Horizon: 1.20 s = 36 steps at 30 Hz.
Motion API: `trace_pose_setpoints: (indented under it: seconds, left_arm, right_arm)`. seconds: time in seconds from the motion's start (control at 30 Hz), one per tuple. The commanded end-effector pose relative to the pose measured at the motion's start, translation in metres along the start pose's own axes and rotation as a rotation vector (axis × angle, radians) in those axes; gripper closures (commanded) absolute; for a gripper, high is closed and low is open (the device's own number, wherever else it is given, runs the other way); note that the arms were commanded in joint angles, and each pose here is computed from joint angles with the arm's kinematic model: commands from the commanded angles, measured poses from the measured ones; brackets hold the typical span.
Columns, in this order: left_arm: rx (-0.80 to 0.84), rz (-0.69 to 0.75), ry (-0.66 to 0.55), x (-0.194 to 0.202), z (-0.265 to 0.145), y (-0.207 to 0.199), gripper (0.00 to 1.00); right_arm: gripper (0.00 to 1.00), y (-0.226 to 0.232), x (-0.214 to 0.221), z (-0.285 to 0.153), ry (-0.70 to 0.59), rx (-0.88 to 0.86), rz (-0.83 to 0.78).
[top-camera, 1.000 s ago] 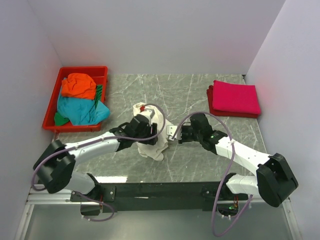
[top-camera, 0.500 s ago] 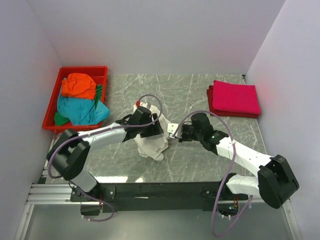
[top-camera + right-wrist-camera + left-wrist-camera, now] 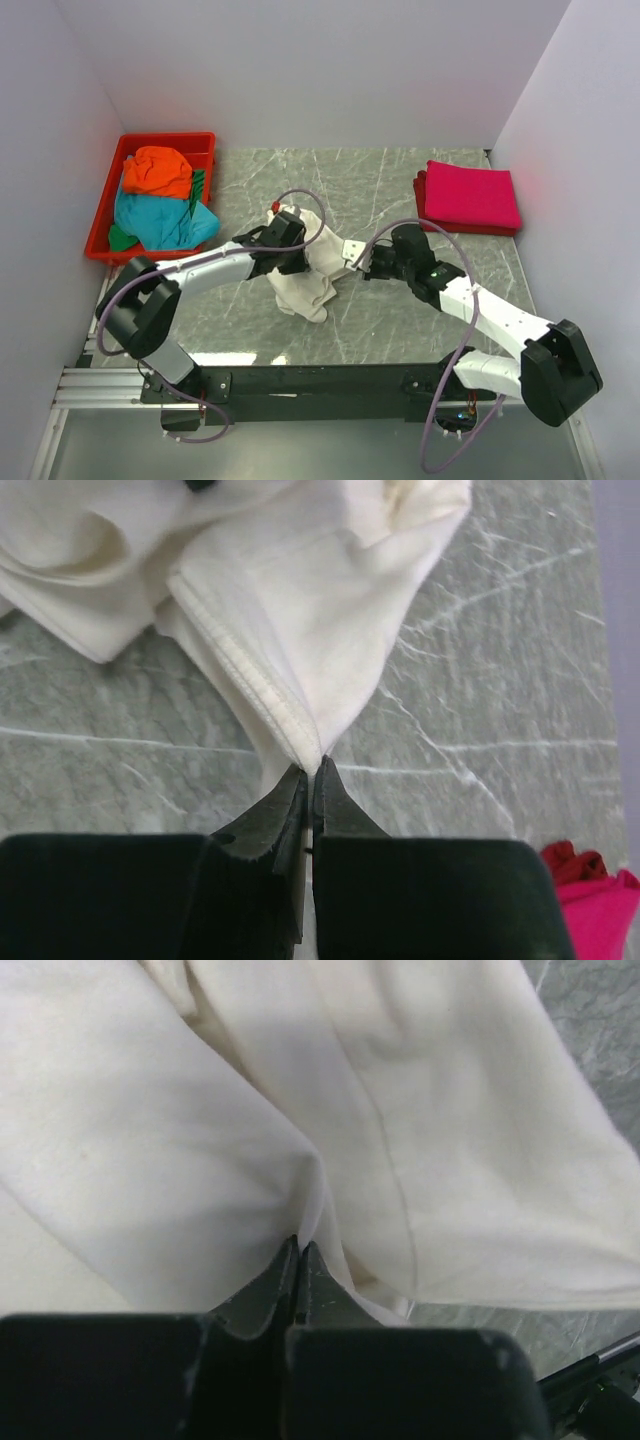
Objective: Fold and stack the t-shirts
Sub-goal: Flatten the tshirt out
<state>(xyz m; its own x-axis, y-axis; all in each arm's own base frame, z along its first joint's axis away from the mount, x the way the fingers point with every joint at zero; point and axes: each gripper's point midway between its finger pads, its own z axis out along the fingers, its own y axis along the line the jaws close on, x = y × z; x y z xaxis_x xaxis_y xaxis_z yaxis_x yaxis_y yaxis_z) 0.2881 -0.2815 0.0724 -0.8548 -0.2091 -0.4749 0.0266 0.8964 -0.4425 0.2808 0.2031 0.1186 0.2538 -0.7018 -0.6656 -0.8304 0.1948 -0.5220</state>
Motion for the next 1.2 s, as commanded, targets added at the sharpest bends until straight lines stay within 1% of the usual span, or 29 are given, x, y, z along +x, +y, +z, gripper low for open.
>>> trace_pose_setpoints:
  seconds: [0.0,0.07,0.1,0.17,0.2,0.23,0.27,0.3,0.37,0.4,0.43,0.47,0.5,0.53,0.57,0.6,0.63,0.67,0.73,0.77,0.83,0.87,0.93,0.97,1.0,1.03,1.1,1.13,1.17]
  left_arm:
    - [0.042,0.09,-0.092,-0.024,-0.025,-0.002,1.0]
    - [0.113,0.141,-0.145,-0.039,-0.047,-0.013,1.0]
    - [0.167,0.221,-0.159,-0.045,-0.057,-0.019,1.0]
    - [0.248,0.299,-0.24,-0.062,-0.09,-0.035,1.0]
    - [0.275,0.365,-0.276,-0.07,-0.103,-0.041,1.0]
    - [0.321,0.398,-0.321,-0.078,-0.124,-0.051,1.0]
    - [0.351,0.43,-0.343,-0.082,-0.136,-0.058,1.0]
    - [0.375,0.483,-0.382,-0.092,-0.153,-0.066,1.0]
    - [0.443,0.537,-0.418,-0.098,-0.18,-0.082,1.0]
    - [0.482,0.579,-0.458,-0.107,-0.199,-0.095,1.0]
    - [0.508,0.598,-0.46,-0.108,-0.21,-0.101,1.0]
    - [0.57,0.629,-0.454,-0.105,-0.222,-0.112,1.0]
    - [0.615,0.653,-0.49,-0.113,-0.244,-0.126,1.0]
    - [0.637,0.66,-0.492,-0.114,-0.252,-0.131,1.0]
    - [0.699,0.683,-0.481,-0.11,-0.264,-0.141,1.0]
    - [0.739,0.693,-0.51,-0.116,-0.285,-0.152,1.0]
    - [0.765,0.693,-0.515,-0.117,-0.294,-0.158,0.99]
    - [0.817,0.708,-0.505,-0.113,-0.306,-0.165,1.0]
    - [0.89,0.716,-0.527,-0.115,-0.334,-0.178,1.0]
    - [0.92,0.72,-0.53,-0.113,-0.344,-0.182,0.99]
    - [0.997,0.736,-0.54,-0.106,-0.373,-0.191,0.99]
    - [1.016,0.737,-0.555,-0.106,-0.385,-0.193,0.99]
    - [1.033,0.741,-0.587,-0.103,-0.404,-0.192,0.99]
    - [1.026,0.74,-0.607,-0.103,-0.41,-0.19,0.99]
    - [0.988,0.724,-0.626,-0.107,-0.41,-0.184,0.99]
    - [0.966,0.716,-0.668,-0.108,-0.421,-0.177,0.99]
    - [0.88,0.689,-0.684,-0.109,-0.411,-0.161,1.0]
    - [0.81,0.651,-0.746,-0.117,-0.417,-0.147,0.99]
    - [0.764,0.638,-0.74,-0.115,-0.404,-0.136,0.99]
  right_arm:
    - [1.0,-0.048,-0.027,-0.023,-0.06,0.151,0.017]
    - [1.0,-0.067,-0.027,-0.035,-0.052,0.205,0.057]
    - [1.0,-0.084,-0.036,-0.045,-0.069,0.244,0.084]
    - [1.0,-0.103,-0.035,-0.06,-0.058,0.291,0.132]
    - [1.0,-0.119,-0.046,-0.071,-0.08,0.326,0.153]
    - [1.0,-0.125,-0.048,-0.077,-0.08,0.336,0.17]
    - [1.0,-0.136,-0.046,-0.087,-0.077,0.369,0.188]
    - [1.0,-0.15,-0.057,-0.1,-0.1,0.405,0.199]
    - [1.0,-0.164,-0.059,-0.118,-0.101,0.45,0.229]
    - [1.0,-0.175,-0.067,-0.132,-0.119,0.483,0.235]
    - [1.0,-0.178,-0.071,-0.141,-0.126,0.497,0.242]
    - [1.0,-0.183,-0.075,-0.15,-0.133,0.518,0.245]
    - [1.0,-0.196,-0.081,-0.167,-0.143,0.566,0.246]
    - [1.0,-0.199,-0.084,-0.178,-0.14,0.588,0.252]
    - [1.0,-0.21,-0.095,-0.196,-0.156,0.631,0.24]
    - [1.0,-0.216,-0.096,-0.208,-0.156,0.661,0.247]
    - [1.0,-0.219,-0.099,-0.218,-0.149,0.679,0.251]
    - [1.0,-0.228,-0.112,-0.238,-0.165,0.724,0.235]
    - [1.0,-0.237,-0.117,-0.261,-0.154,0.777,0.24]
    - [1.0,-0.245,-0.131,-0.282,-0.173,0.824,0.221]
    - [1.0,-0.252,-0.136,-0.304,-0.166,0.877,0.224]
    - [1.0,-0.258,-0.149,-0.324,-0.186,0.917,0.204]
    - [1.0,-0.261,-0.155,-0.338,-0.184,0.944,0.197]
    - [1.0,-0.263,-0.167,-0.35,-0.2,0.966,0.178]
    - [1.0,-0.263,-0.167,-0.355,-0.194,0.973,0.175]
    - [1.0,-0.264,-0.168,-0.36,-0.187,0.983,0.169]
    - [1.0,-0.263,-0.175,-0.368,-0.196,0.991,0.154]
    - [1.0,-0.262,-0.176,-0.368,-0.196,0.988,0.151]
    - [1.0,-0.262,-0.176,-0.368,-0.195,0.987,0.151]
